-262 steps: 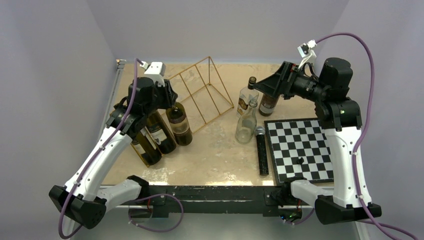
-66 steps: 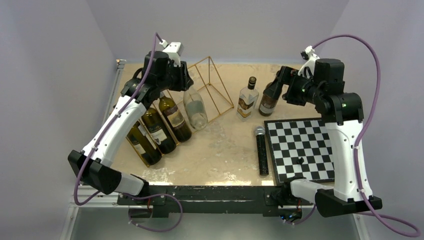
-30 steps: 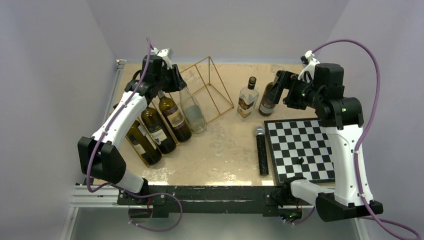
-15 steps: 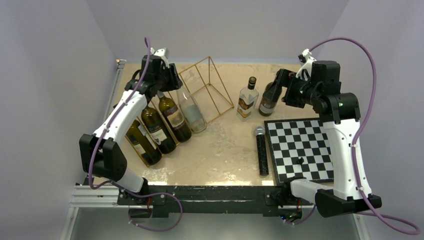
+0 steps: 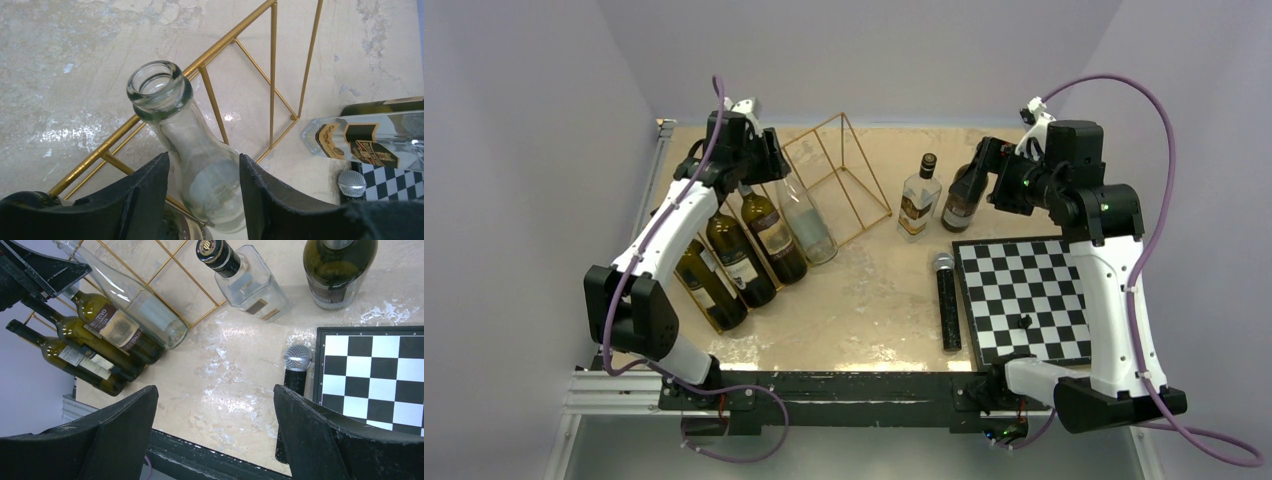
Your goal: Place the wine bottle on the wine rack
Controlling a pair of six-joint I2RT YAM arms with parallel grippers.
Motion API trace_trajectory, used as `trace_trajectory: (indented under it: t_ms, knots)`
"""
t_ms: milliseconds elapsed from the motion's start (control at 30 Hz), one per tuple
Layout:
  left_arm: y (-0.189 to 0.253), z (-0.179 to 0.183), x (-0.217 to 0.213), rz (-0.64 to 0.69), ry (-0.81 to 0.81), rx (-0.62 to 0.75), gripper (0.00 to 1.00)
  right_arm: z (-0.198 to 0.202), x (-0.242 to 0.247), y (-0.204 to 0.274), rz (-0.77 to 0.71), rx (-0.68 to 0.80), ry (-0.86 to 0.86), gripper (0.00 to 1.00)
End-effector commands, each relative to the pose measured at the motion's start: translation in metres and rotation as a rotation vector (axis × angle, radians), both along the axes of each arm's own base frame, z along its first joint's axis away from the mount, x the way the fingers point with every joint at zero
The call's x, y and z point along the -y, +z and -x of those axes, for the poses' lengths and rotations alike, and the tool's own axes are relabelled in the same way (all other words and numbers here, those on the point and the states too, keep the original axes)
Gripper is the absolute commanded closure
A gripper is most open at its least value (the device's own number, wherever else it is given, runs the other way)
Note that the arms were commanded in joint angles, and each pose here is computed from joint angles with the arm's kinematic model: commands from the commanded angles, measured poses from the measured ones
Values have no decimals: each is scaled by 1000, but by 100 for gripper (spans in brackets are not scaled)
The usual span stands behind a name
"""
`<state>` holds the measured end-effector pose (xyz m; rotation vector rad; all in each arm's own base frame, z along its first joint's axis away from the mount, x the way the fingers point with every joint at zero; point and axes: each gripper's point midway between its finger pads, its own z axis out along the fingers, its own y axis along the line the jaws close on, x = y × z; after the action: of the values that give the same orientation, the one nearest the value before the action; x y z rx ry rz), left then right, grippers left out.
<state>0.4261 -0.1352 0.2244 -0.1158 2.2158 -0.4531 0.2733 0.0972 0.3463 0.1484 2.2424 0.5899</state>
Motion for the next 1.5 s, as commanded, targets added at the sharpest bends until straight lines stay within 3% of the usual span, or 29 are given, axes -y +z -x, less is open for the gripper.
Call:
trace_trajectory:
  t_ms: [0, 100, 200, 433, 600, 700, 833, 1167, 1467]
  knots:
    - [44, 9, 11, 89, -47, 68, 39, -6, -3, 22, -15, 82, 9, 10]
    - [53, 16, 13, 101, -65, 65, 31, -5, -4, 22, -18, 83, 21, 11]
    - [62, 23, 16, 110, -94, 77, 30, -3, -4, 22, -20, 80, 22, 10]
    - [117, 56, 87, 270, -512, 253, 21, 0, -3, 25, -6, 86, 31, 9]
    - [131, 89, 153, 306, -788, 347, 14, -1, -5, 26, -13, 91, 40, 8]
    - [137, 101, 188, 327, -917, 415, 1, -2, -6, 27, -18, 96, 43, 7]
    - [138, 110, 223, 330, -1043, 497, 1, -2, -7, 30, -31, 96, 35, 7]
    - [126, 78, 276, 244, -1002, 646, 1, 2, -9, 25, -47, 61, 35, 9]
    - [107, 38, 299, 188, -887, 634, 1, 7, -14, 27, -69, 53, 59, 9]
